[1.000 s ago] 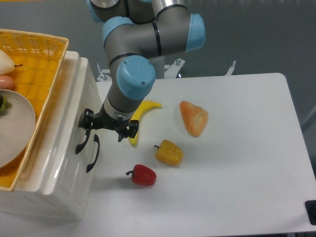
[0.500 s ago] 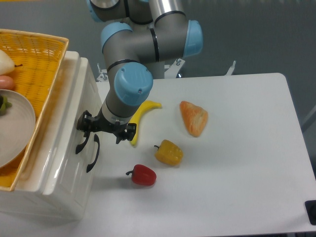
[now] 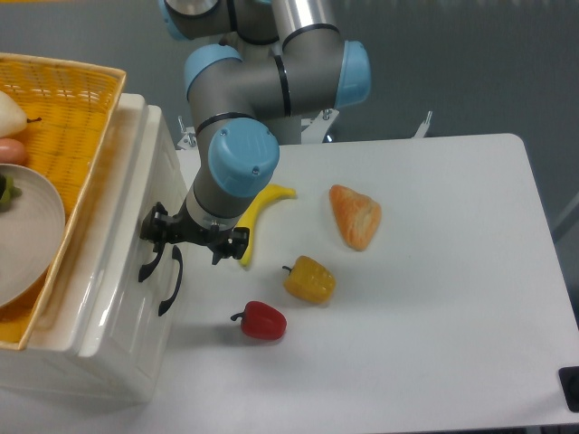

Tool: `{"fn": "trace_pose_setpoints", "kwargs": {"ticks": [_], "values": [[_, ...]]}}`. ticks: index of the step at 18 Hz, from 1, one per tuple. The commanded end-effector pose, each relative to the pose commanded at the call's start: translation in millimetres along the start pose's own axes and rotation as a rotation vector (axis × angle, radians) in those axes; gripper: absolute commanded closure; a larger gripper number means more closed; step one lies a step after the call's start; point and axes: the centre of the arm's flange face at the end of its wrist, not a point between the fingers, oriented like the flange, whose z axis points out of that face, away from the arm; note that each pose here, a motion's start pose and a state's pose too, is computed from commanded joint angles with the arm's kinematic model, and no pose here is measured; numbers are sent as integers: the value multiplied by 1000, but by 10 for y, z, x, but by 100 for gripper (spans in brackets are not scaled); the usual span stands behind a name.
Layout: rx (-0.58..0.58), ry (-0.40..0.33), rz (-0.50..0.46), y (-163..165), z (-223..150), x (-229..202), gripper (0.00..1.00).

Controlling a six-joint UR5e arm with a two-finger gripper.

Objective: Slide the top white drawer open

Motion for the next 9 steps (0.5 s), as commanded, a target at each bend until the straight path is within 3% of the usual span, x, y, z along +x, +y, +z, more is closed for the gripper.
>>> {"fn": "trace_pose_setpoints", "kwargs": {"ticks": [5,9], "values": [[-23,-60,21,16,29,22,0],[-20,-61,22,13,27,22,0]]}}
